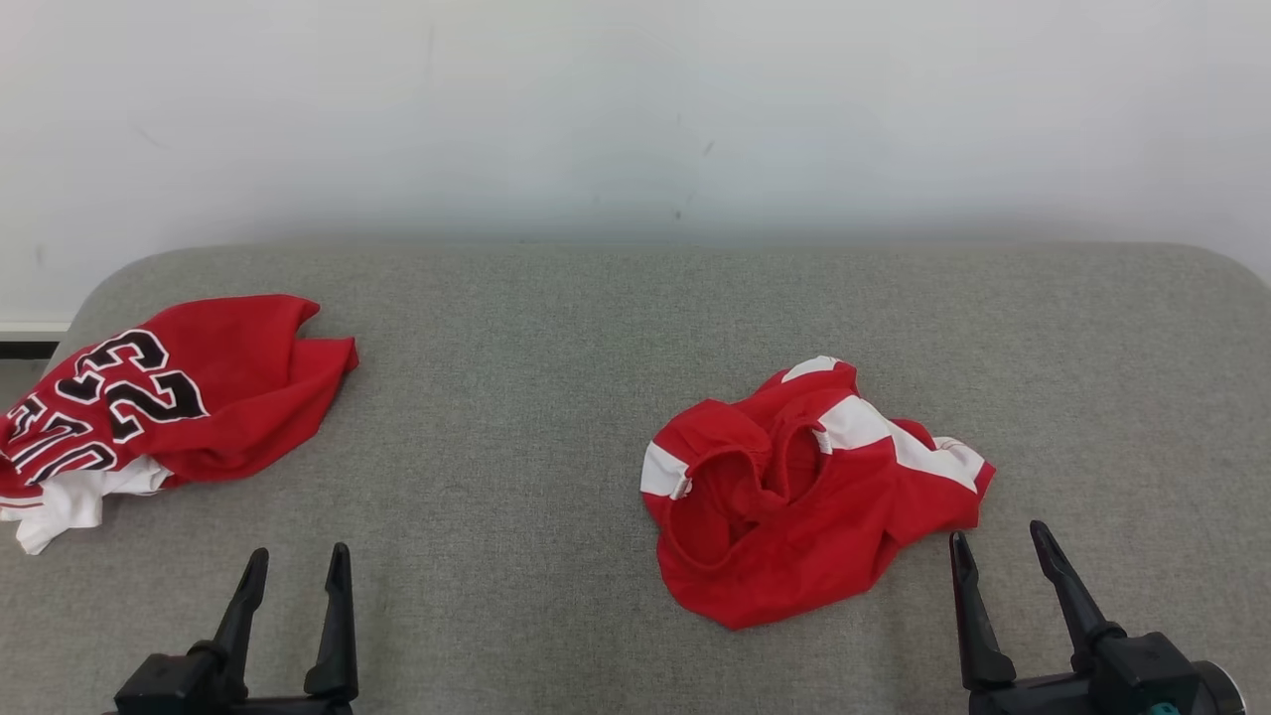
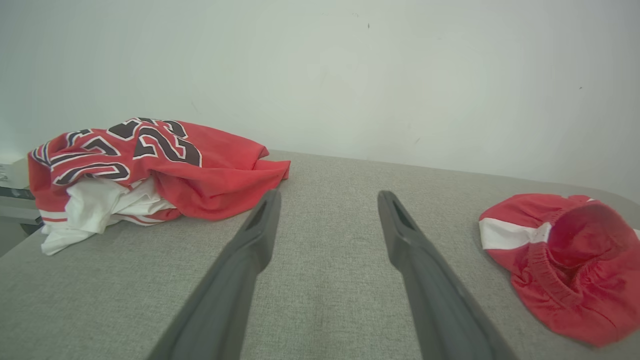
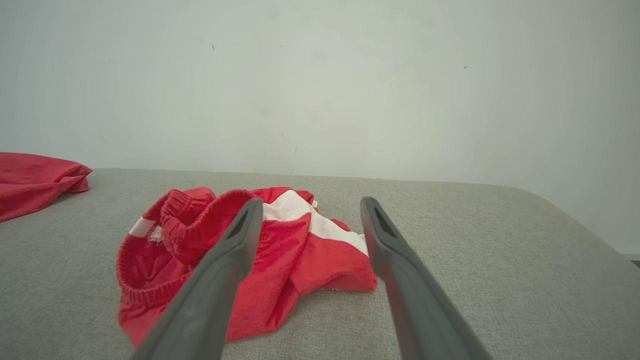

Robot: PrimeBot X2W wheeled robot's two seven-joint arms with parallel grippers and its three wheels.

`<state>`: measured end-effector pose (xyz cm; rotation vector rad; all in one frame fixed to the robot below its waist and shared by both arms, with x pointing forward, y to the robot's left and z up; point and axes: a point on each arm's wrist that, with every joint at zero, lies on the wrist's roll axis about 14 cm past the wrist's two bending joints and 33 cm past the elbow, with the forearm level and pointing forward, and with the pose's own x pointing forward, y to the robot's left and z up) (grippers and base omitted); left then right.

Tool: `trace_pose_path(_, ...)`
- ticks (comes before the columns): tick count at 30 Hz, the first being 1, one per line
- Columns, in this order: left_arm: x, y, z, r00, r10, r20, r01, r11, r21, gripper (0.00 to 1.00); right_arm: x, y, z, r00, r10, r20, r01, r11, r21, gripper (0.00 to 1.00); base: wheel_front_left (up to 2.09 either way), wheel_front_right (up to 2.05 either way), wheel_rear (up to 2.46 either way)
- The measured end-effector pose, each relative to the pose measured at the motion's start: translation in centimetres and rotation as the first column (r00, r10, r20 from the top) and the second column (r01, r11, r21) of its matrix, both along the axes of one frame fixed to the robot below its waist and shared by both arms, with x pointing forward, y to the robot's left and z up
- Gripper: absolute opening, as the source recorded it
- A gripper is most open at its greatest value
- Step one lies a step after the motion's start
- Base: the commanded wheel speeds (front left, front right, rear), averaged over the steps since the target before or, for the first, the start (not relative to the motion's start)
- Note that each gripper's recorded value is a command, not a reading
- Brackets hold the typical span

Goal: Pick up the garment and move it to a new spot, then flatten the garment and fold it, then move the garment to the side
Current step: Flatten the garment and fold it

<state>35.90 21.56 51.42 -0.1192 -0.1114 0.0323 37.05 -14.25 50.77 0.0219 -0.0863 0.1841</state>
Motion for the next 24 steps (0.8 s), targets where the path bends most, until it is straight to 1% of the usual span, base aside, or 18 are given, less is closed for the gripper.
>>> trace_pose_path(16,0.5,-0.6,-0.4,1.000,-0.016,-0.012,0.016,1.000,0.002,1.00,0.2,0.0,-0.3,1.000,0.001,-0.009,-0.001,1.000,0.001,1.00,0.00,0.00,0.00)
trace_pose_path(20,1.3,-2.7,0.0,0.997,-0.077,0.000,0.077,0.997,0.005,1.00,0.4,0.0,-0.4,1.000,-0.001,-0.013,0.001,1.000,0.001,1.00,0.00,0.00,0.00)
trace_pose_path(24,2.9,-6.8,1.9,0.979,-0.194,0.055,0.194,0.981,0.003,1.00,0.6,-0.2,-0.5,1.000,-0.007,-0.016,0.007,1.000,0.002,1.00,0.00,0.00,0.00)
